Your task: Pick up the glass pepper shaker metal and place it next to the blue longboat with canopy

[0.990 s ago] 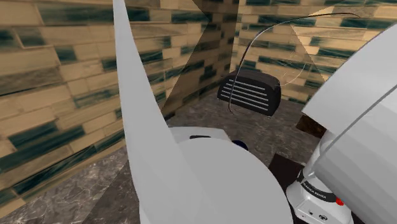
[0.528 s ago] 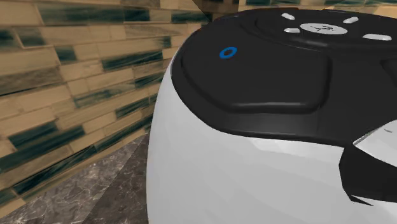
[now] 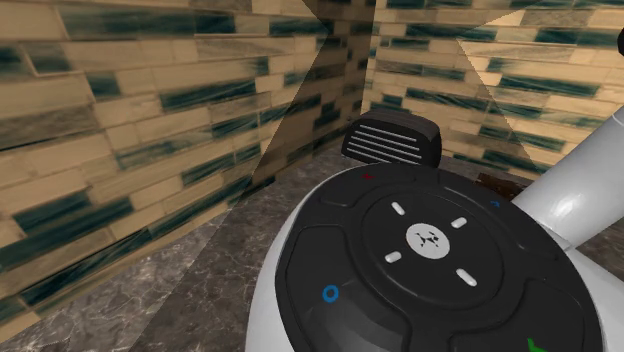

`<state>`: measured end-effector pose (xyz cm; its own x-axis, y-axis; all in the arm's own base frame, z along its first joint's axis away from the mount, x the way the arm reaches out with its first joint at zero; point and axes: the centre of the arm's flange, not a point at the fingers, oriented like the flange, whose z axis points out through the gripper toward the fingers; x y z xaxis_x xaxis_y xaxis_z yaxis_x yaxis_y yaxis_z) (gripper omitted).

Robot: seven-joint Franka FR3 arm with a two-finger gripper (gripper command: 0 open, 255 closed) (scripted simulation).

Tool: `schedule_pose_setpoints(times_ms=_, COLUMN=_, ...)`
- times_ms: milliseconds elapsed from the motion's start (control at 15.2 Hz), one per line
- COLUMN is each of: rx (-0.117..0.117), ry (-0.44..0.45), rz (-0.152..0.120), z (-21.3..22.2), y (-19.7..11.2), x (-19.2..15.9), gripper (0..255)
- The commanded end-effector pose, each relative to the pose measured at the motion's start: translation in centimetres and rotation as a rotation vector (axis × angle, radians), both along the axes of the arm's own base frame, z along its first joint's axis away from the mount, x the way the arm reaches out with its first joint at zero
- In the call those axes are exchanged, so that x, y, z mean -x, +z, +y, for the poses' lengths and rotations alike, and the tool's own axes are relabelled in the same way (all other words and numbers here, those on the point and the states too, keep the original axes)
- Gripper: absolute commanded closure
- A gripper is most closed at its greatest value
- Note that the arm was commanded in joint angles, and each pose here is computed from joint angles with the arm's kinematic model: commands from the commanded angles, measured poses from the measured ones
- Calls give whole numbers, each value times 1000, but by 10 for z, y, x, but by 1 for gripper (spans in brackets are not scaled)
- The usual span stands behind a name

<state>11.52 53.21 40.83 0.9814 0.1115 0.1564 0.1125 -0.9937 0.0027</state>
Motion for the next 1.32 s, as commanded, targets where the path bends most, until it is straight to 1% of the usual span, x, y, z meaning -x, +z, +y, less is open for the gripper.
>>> schedule_pose_setpoints(times_ms=0, rx=-1, ry=0, rz=0, z=-1, y=-3, x=0, gripper=255)
schedule_pose_setpoints(times_ms=396, rx=-1, ry=0, rz=0, z=-1, y=-3, x=0, gripper=255)
schedule_pose_setpoints(times_ms=462, rx=-1, ry=0, rz=0, z=-1, y=-3, x=0, gripper=0)
schedule_pose_setpoints(times_ms=792, rx=-1, ry=0, rz=0, z=-1, y=-3, x=0, gripper=0)
schedule_pose_setpoints(times_ms=1056, rx=-1, ry=0, rz=0, z=-1, y=46, x=8, gripper=0)
schedule_pose_setpoints(times_ms=1254, rx=-1, ry=0, rz=0, z=-1, y=46, x=8, gripper=0)
